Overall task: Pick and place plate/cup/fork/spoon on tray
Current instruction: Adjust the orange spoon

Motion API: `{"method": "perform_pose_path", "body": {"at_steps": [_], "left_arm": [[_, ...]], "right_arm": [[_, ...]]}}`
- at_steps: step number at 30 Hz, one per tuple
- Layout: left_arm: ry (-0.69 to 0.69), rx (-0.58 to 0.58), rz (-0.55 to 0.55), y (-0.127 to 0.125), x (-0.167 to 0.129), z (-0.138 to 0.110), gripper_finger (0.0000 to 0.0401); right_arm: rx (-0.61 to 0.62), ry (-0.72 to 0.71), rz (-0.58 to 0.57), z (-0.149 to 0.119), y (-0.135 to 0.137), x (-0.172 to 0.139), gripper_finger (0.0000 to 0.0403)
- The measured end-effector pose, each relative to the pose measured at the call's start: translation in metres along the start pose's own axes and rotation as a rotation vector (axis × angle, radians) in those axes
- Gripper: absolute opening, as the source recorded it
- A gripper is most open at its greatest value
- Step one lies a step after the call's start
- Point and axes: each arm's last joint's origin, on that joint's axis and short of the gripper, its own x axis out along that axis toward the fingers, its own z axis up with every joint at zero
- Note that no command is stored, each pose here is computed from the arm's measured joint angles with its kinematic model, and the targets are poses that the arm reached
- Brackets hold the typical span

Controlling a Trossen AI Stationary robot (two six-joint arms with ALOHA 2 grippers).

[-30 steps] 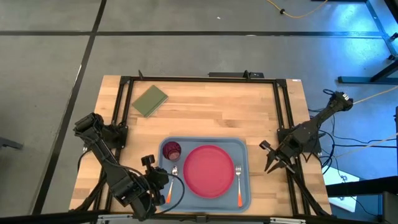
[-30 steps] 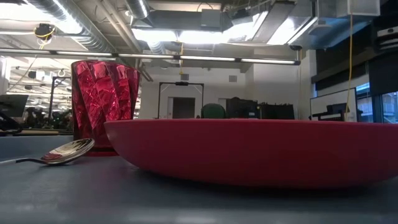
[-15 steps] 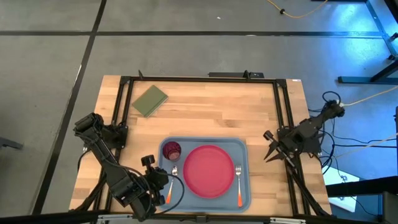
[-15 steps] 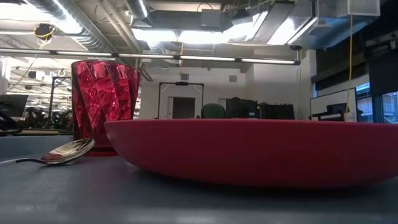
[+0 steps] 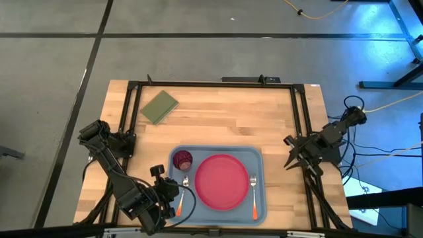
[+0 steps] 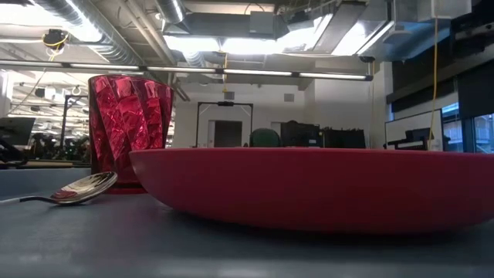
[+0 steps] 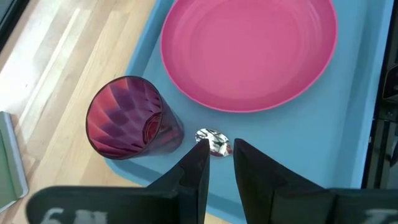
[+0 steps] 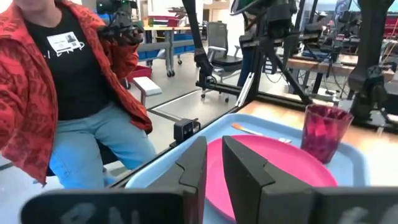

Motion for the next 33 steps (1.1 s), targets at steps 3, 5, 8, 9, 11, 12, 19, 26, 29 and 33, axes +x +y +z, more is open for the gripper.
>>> {"method": "perform_pose_path", "body": {"at_steps": [3, 5, 8, 9, 11, 12, 19, 26, 29, 33], "left_arm": [[-0.002, -0.003, -0.003, 0.0, 0.0, 0.0, 0.0066], [-0.002, -0.003, -0.004, 0.0, 0.0, 0.0, 0.0066], [-0.002, -0.003, -0.004, 0.0, 0.0, 0.0, 0.0066], [-0.002, -0.003, -0.004, 0.0, 0.0, 0.0, 0.0066], [-0.002, -0.003, -0.004, 0.0, 0.0, 0.0, 0.0066], [-0.002, -0.004, -0.005, -0.001, 0.0, 0.0, 0.0066], [-0.006, -0.006, -0.005, -0.001, 0.0, 0.0, 0.0066], [-0.025, -0.01, -0.002, -0.001, 0.0, 0.001, 0.0066], [-0.04, -0.01, 0.005, -0.001, 0.0, 0.002, 0.0066], [-0.054, -0.02, -0.001, -0.002, 0.0, 0.003, 0.0066]], "right_arm": [[0.034, 0.003, 0.013, -0.013, 0.0, 0.006, 0.0057], [0.049, 0.013, 0.016, -0.023, 0.001, 0.009, 0.0057], [0.05, 0.004, 0.025, -0.032, 0.001, 0.013, 0.0057], [0.042, -0.004, 0.036, -0.031, 0.001, 0.013, 0.0057], [0.003, -0.014, 0.062, -0.031, 0.002, 0.013, 0.0057], [-0.017, -0.011, 0.066, -0.031, 0.002, 0.013, 0.0057], [-0.17, 0.007, -0.06, -0.032, -0.003, 0.013, 0.0057], [-0.172, 0.022, -0.189, -0.032, -0.013, 0.011, 0.0057], [-0.134, 0.023, -0.283, -0.032, -0.021, 0.01, 0.0057], [-0.121, 0.03, -0.373, -0.033, -0.029, 0.007, 0.0057]]}}
